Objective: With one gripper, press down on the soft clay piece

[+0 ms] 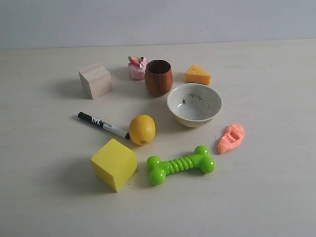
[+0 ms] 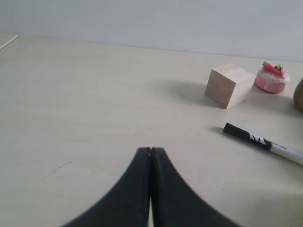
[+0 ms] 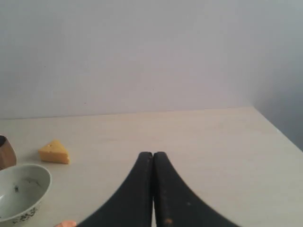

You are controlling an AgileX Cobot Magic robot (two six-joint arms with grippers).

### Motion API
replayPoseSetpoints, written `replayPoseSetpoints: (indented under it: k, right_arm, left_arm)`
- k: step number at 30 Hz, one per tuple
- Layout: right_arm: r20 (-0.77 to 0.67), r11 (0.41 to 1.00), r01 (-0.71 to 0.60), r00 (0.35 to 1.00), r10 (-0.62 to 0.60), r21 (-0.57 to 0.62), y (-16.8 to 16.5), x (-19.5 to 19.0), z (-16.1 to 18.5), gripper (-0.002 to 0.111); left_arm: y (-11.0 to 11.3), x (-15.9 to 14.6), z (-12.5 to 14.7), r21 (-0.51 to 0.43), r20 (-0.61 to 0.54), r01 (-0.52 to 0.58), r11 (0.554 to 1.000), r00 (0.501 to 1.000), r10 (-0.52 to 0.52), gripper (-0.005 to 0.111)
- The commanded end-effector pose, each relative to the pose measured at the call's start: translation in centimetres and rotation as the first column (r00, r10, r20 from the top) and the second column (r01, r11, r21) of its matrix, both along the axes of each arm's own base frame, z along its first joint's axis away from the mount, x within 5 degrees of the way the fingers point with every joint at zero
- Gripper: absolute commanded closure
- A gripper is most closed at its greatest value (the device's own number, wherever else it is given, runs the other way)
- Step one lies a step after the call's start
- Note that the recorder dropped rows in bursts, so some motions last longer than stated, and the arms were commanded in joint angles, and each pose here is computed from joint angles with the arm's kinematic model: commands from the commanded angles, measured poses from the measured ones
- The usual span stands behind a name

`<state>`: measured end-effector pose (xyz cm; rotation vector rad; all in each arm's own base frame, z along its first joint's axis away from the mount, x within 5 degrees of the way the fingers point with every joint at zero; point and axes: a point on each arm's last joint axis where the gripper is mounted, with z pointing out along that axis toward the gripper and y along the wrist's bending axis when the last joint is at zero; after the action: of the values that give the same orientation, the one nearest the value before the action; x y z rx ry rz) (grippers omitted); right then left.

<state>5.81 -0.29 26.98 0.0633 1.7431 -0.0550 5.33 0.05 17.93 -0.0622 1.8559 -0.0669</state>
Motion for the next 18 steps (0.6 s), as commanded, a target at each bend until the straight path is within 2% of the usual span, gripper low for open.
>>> replayPoseSetpoints:
  k: [1, 8, 16, 18]
  right_arm:
    - [0.027, 0.999, 0.044, 0.999, -0.044, 0.008, -0.3, -0.2, -2.9, 0.108]
    - [-0.012, 0.997, 0.055, 0.998, -0.054, 0.05, -0.3, -0.4, -8.2, 0.108]
    - [-0.025, 0.997, 0.053, 0.998, -0.051, 0.052, -0.3, -0.4, -8.3, 0.108]
    - [-0.065, 0.997, 0.054, 0.997, -0.05, 0.055, -0.3, -0.5, -8.6, 0.108]
  left_arm:
    - [0.0, 0.0, 0.2, -0.002, 0.014, -0.003, 1.0, 1.0, 0.003, 0.107]
    - [0.0, 0.0, 0.2, -0.002, 0.014, -0.003, 1.0, 1.0, 0.003, 0.107]
    - [0.0, 0.0, 0.2, -0.002, 0.014, -0.003, 1.0, 1.0, 0.003, 0.107]
    - [0.0, 0.0, 0.2, -0.002, 0.014, -0.003, 1.0, 1.0, 0.003, 0.107]
